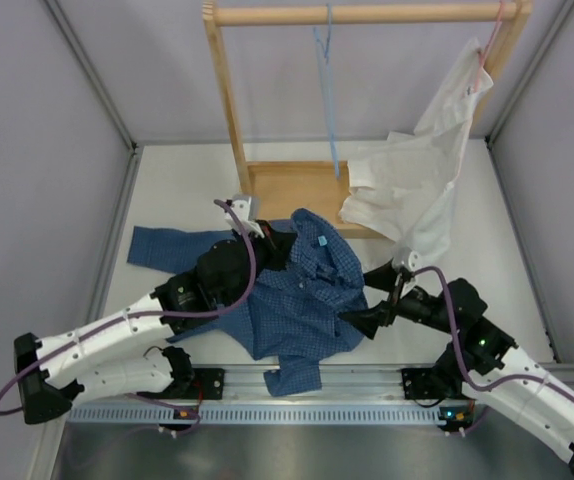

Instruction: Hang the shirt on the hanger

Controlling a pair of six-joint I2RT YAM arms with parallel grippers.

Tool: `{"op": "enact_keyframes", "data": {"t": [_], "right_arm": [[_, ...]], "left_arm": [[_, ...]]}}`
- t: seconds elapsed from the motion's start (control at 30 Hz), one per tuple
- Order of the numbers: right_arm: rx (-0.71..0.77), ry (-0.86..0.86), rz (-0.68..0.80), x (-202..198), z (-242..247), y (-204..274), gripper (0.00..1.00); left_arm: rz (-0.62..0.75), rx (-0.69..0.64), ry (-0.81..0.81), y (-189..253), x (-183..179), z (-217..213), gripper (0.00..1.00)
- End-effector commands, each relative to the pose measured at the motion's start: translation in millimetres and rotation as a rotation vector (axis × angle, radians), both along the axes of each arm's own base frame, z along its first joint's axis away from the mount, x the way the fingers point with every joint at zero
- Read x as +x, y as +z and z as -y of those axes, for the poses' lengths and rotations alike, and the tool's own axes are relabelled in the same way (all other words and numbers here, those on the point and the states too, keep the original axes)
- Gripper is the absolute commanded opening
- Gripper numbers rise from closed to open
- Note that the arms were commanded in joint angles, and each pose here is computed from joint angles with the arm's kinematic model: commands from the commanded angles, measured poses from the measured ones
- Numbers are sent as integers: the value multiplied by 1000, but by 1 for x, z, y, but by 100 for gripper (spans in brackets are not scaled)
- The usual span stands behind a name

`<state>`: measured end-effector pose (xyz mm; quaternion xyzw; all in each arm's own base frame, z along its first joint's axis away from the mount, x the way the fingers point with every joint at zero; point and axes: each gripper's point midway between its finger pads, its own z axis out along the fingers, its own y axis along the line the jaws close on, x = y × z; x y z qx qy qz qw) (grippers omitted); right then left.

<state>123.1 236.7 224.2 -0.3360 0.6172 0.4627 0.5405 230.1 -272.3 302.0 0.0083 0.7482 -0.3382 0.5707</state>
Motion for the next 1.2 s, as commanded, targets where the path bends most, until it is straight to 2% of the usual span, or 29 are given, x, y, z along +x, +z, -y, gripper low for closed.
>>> {"op": "enact_keyframes", "data": {"t": [0.0,0.03,0.1,0.17,0.27,0.37,0.47,0.6,0.63,0.73,0.87,0.97,1.0,1.03,1.07,1.13,1.17], "right_arm": [[-13,-154,-81,18,13,2,100],[-41,-266,-119,32,24,-8,99],[-49,-337,-151,40,32,-1,100],[-81,-324,-173,39,29,-2,99],[-160,-334,-203,48,23,-10,99],[-216,-406,-231,63,25,-16,99],[-256,-439,-193,74,27,-15,99],[-382,-285,-197,73,2,-36,99],[-417,-193,-228,66,-11,-50,98],[-402,-11,-190,55,-38,-60,97],[-423,-70,-178,73,-44,-77,92],[-418,-69,-191,76,-49,-75,66],[-413,-57,-192,74,-51,-73,32],[-395,-66,-177,75,-53,-63,8],[-377,-75,-174,74,-54,-56,0],[-333,-87,-123,70,-55,-29,0],[-293,-106,-73,74,-58,4,0]], "left_arm": [[86,127,-94,-20,-22,3,0],[85,140,-97,-39,-29,3,0],[75,152,-111,-57,-48,4,0],[80,157,-133,-71,-58,0,0],[92,140,-259,-78,-79,9,0],[81,154,-289,-86,-86,8,0],[52,166,-316,-95,-92,8,0],[42,156,-399,-99,-106,12,0],[42,150,-406,-97,-107,12,0],[57,113,-441,-88,-115,8,0],[77,76,-475,-72,-124,-4,0],[97,30,-461,-54,-126,-19,0],[97,20,-444,-50,-124,-23,0],[104,13,-401,-46,-119,-31,0],[111,7,-374,-39,-115,-35,0],[115,31,-305,-32,-105,-45,0],[122,51,-258,-27,-98,-50,0]]}}
